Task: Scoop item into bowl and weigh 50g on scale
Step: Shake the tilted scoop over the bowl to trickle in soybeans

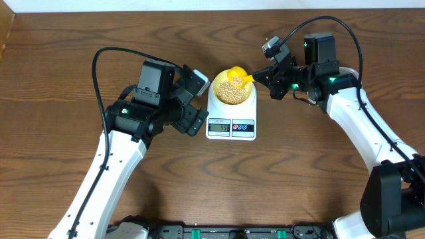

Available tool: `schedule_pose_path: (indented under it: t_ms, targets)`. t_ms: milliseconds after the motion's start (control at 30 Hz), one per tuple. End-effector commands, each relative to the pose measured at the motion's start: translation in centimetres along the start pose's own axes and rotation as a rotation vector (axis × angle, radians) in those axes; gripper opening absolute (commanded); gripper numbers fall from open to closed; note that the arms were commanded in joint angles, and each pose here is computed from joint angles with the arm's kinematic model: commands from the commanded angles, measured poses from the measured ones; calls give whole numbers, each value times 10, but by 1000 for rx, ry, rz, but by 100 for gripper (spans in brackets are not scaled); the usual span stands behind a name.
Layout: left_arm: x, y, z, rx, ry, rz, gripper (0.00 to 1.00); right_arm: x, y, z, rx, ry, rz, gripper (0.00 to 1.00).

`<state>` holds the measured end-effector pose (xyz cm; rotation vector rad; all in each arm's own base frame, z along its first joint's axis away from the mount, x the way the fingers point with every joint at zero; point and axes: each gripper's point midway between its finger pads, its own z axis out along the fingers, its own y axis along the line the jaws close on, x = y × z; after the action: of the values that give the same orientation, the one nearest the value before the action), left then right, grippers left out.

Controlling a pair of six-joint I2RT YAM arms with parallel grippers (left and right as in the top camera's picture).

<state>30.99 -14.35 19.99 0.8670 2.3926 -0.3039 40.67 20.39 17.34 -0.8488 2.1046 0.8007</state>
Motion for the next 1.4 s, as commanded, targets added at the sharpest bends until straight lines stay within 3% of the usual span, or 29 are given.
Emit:
schedule_pose_path:
  t_ms: [0, 1367]
  targets:
    - [4, -4, 1, 18, 4, 14, 89, 2, 2, 3, -9, 4, 7, 1]
    - [4, -4, 1, 18, 5, 14, 89, 2, -1, 3, 6, 4, -20, 1]
